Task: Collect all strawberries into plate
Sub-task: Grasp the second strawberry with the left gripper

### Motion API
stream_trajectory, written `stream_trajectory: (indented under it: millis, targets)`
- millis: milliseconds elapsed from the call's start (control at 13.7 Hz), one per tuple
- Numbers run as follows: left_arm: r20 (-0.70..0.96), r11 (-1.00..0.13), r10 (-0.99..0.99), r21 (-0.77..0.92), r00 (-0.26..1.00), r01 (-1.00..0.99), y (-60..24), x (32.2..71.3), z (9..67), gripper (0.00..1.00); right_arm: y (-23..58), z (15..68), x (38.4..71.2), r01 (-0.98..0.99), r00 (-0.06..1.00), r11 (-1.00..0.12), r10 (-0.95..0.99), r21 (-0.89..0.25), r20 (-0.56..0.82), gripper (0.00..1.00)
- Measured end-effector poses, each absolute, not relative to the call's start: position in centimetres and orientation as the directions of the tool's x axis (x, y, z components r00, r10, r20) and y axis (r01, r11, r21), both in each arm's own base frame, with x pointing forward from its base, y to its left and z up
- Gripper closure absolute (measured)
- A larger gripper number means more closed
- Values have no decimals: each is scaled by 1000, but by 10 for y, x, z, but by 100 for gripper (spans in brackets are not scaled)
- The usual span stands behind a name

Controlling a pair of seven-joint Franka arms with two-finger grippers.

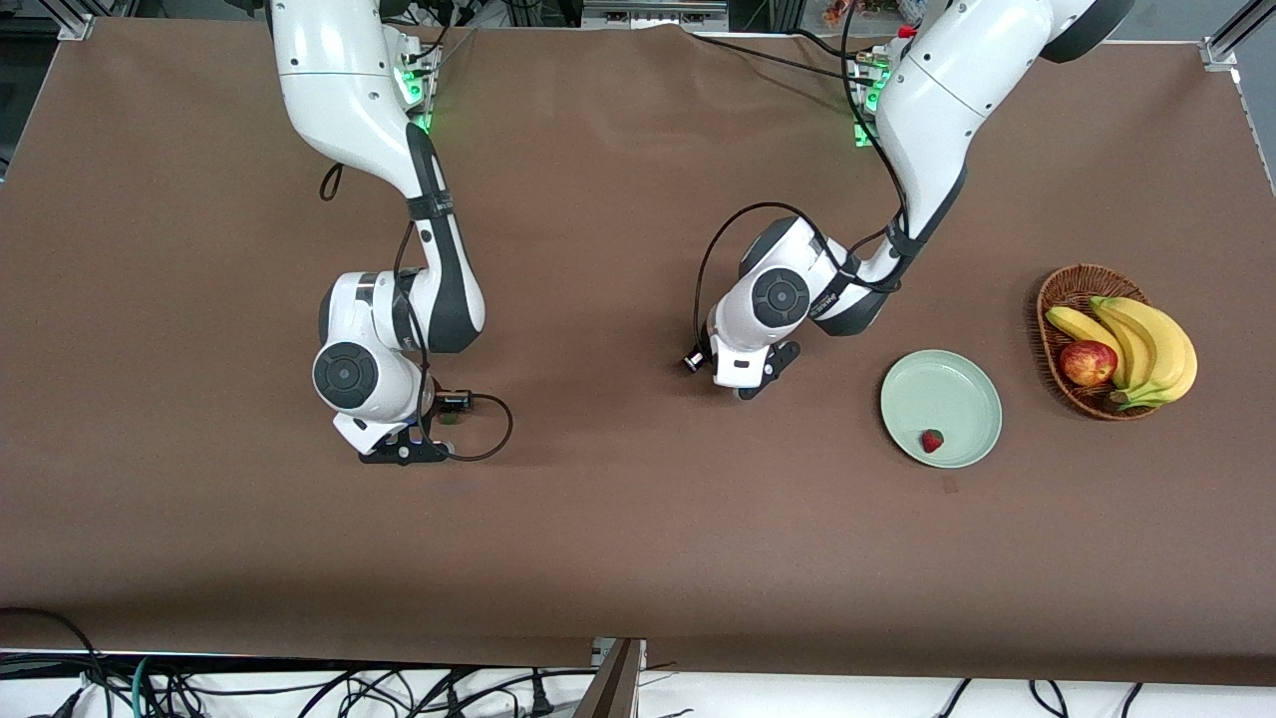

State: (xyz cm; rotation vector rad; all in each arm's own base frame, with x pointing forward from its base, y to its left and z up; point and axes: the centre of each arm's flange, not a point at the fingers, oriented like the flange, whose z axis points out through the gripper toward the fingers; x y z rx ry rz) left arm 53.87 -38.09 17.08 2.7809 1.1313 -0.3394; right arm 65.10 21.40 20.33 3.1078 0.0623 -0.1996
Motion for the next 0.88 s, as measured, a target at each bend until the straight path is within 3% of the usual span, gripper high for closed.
stream_trajectory:
  millis: [146, 511, 875]
  targets:
    - [-249, -714, 672, 29, 697, 700, -382, 539, 172, 67, 214, 203, 651, 42, 991, -999, 39, 21, -128, 34]
    - [-237, -722, 671, 7, 703, 692, -365, 552, 184, 67, 215, 203, 652, 35, 993, -999, 34, 10, -110, 41]
    - [-247, -809, 578, -52, 778, 585, -308, 583, 235, 67, 215, 198, 654, 36, 995, -999, 34, 16, -91, 47]
